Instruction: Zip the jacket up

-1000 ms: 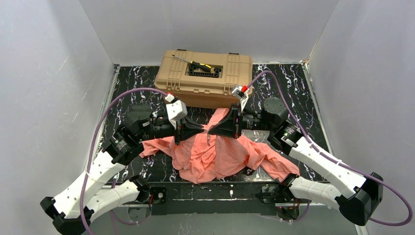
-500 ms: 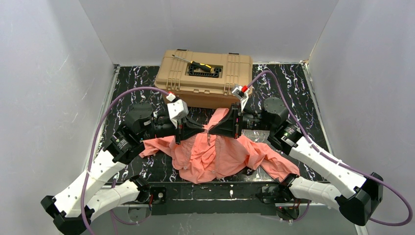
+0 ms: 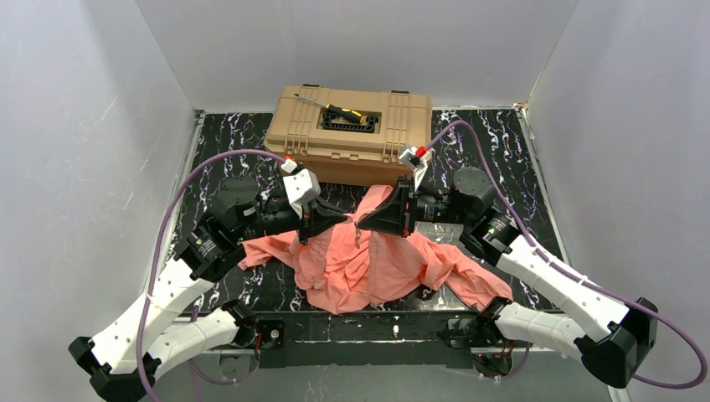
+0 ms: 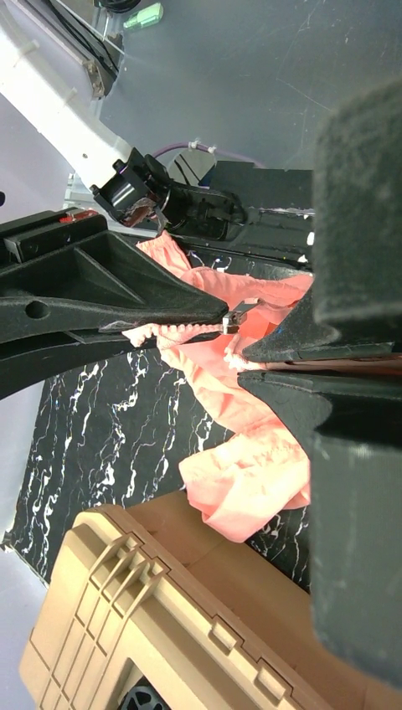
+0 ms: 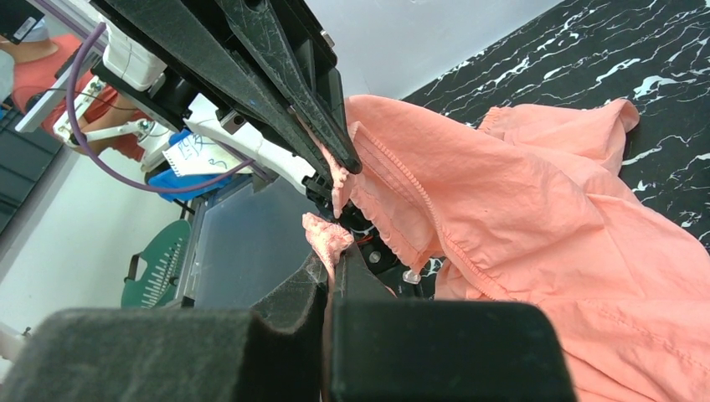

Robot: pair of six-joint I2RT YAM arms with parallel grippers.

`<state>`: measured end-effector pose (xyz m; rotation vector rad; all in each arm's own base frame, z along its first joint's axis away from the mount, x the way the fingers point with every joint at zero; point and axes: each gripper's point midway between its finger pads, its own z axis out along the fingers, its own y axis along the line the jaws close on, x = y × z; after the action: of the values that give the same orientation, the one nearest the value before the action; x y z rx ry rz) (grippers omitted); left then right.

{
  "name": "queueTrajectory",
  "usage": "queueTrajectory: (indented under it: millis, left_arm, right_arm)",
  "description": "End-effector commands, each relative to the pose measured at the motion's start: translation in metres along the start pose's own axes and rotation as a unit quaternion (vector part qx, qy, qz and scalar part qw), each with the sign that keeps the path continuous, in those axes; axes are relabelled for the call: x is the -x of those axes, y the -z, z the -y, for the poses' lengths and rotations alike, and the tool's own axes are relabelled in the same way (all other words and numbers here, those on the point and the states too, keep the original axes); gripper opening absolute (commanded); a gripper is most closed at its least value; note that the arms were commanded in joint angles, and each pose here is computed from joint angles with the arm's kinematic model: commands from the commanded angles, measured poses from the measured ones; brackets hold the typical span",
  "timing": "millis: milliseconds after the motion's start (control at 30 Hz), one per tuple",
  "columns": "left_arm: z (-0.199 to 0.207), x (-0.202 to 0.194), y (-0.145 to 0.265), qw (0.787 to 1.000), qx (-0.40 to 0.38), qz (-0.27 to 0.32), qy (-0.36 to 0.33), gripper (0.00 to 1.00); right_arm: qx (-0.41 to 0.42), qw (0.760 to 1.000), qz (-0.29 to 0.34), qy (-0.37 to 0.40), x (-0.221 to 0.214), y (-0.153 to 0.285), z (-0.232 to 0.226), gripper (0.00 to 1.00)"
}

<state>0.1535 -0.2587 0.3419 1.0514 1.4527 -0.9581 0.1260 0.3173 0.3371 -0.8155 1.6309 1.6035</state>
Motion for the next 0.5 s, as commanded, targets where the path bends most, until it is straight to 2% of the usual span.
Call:
queueTrajectory:
  millis: [0,467]
  left_arm:
    - [0.0035,0.0173,0.0066,1.0,-0.002,0.023,-0.015,0.0]
    - [0.0116,0.0132,0.0049,0.999,-0.029,0.016,-0.011,0.0]
  right_arm:
    - [0.018,1.0,0.011,0.017,0.0133,-0.0015,-0.0094,0.01]
    - [0.013,0.999,0.026,0.028,0.0223,0.0008,-0.0132,0.01]
